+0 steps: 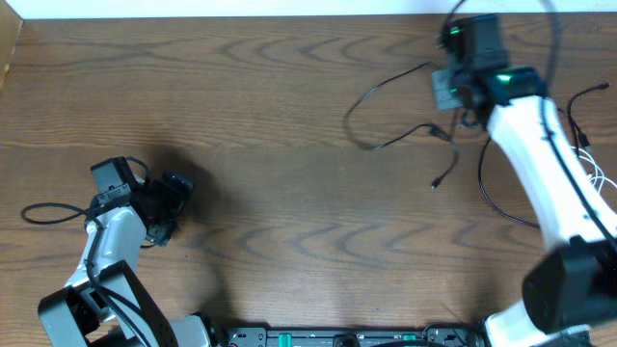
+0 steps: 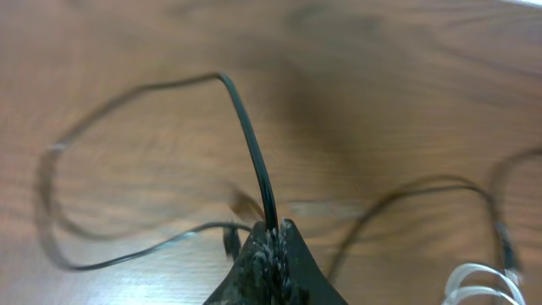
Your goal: Untangle cables
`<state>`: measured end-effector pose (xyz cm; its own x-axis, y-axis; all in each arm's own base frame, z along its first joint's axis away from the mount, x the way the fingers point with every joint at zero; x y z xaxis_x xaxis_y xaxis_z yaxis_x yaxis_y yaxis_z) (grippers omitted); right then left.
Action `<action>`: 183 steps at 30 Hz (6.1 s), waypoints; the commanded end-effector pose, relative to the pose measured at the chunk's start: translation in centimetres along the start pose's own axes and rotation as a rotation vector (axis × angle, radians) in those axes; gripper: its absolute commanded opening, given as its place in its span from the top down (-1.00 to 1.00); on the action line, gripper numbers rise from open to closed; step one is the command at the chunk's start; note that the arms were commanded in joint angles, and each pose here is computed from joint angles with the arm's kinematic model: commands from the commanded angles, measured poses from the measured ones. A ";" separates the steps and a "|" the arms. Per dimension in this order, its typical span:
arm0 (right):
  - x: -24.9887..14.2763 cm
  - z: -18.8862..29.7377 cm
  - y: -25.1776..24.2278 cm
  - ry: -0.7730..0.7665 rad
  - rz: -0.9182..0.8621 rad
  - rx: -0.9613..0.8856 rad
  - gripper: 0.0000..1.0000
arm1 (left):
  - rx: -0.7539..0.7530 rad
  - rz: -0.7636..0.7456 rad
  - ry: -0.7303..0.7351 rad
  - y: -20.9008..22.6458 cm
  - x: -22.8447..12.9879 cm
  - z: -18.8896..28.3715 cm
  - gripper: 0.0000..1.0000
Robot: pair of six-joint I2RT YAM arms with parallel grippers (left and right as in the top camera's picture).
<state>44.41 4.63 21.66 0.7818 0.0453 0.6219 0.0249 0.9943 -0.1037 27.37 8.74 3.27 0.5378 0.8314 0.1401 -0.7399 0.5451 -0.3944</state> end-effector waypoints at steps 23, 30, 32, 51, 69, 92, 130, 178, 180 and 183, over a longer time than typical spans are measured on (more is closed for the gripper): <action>0.4 3.1 -11.5 -0.058 -0.412 -0.084 0.30 | 0.045 0.023 0.007 1.0 -0.2 -0.2 -0.99; -0.8 -0.1 -8.3 0.049 -0.408 0.096 -0.99 | 0.045 0.024 0.007 1.0 -0.2 -0.2 -0.99; -1.2 -0.6 -8.2 0.071 -0.409 0.098 -0.99 | 0.045 0.023 0.007 1.0 -0.2 -0.2 -0.99; -1.8 -1.1 -8.2 0.097 -0.409 0.093 -0.99 | 0.045 0.023 0.007 1.0 -0.2 -0.2 -0.99; -1.8 -1.1 -8.2 0.097 -0.409 0.093 -0.99 | 0.045 0.023 0.007 1.0 -0.2 -0.2 -0.99; -1.8 -1.1 -8.2 0.097 -0.409 0.093 -0.99 | 0.045 0.024 0.007 1.0 -0.2 -0.2 -0.99; 2.6 13.2 -4.3 -0.238 -0.307 0.202 -0.99 | 0.045 0.023 0.007 1.0 -0.2 -0.2 -0.99; -26.3 5.3 -2.3 0.266 -0.283 0.148 -0.99 | 0.045 0.023 0.007 1.0 -0.2 -0.2 -0.99; -27.3 4.3 -2.2 0.241 -0.284 0.151 -0.99 | 0.045 0.023 0.007 1.0 -0.2 -0.2 -0.99; -28.1 3.4 -2.0 0.190 -0.286 0.158 -0.99 | 0.045 0.023 0.007 1.0 -0.2 -0.2 -0.99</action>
<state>20.73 1.51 8.02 0.8702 -0.2422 0.4290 0.1832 0.9675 0.1745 27.31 8.79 3.27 0.5365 0.8323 0.1393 -0.7426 0.5440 -0.3906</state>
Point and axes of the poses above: each gripper's point midway between its finger pads, its own z axis back along the fingers, its own y axis along the line the jaws close on, x = y × z, the point moved 2 cm from there along z, back along the fingers, and after that the axes turned 5 degrees about -z, right-handed, at the moved point
